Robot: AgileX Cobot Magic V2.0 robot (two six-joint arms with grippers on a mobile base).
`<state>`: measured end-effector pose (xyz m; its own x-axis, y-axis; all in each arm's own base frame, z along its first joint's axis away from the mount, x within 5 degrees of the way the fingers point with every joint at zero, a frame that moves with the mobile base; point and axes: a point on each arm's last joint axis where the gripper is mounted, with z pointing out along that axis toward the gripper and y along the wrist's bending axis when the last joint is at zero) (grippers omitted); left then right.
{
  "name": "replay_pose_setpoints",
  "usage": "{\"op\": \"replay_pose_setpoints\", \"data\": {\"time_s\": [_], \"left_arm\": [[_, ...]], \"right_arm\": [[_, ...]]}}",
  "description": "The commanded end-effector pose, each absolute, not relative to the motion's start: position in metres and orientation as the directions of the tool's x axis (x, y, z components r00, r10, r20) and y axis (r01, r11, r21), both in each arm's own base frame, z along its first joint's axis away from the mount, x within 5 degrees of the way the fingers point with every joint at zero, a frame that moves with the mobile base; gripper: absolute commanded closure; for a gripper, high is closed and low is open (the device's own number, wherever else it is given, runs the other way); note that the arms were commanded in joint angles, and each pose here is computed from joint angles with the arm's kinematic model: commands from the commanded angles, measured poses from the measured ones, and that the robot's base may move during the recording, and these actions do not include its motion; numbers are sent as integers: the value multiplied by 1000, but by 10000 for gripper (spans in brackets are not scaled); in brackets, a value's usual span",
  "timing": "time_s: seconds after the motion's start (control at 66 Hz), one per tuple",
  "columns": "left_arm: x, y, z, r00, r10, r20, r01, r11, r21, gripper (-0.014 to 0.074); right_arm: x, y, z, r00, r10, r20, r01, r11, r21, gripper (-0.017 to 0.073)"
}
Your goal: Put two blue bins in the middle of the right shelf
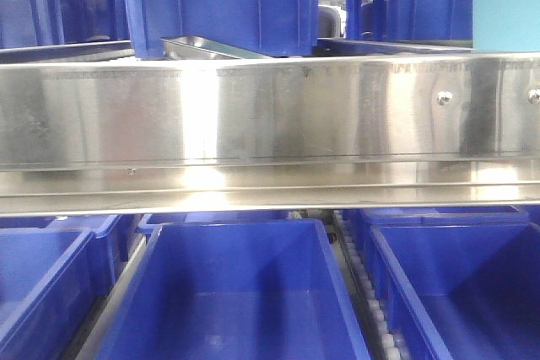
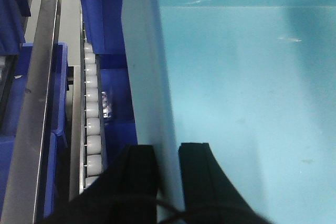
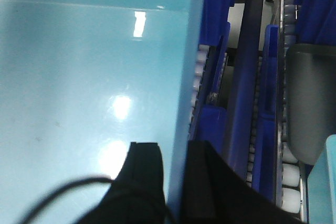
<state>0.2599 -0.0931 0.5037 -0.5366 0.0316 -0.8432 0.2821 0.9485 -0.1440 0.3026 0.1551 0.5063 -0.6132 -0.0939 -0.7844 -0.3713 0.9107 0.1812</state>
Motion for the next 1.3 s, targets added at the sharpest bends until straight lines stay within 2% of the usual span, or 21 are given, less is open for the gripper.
{"op": "replay_pose_setpoints", "data": {"time_s": [0.0,0.561,1.031,1.288], "left_arm": [[254,-97,514,-491,1,-871,323,929,-182,704],[255,-97,515,-487,-2,-874,324,928,-183,704],[259,-98,525,-383,-49,-922,335,923,-188,704],[261,-97,531,-329,-69,-942,339,922,-186,704]], "right_arm": [[299,155,515,-572,-87,-815,-394,901,181,712],[300,155,516,-557,-78,-827,-397,900,183,712],[305,158,527,-454,-18,-891,-413,890,193,712],[306,158,528,-444,-12,-896,-415,889,194,712]]}}
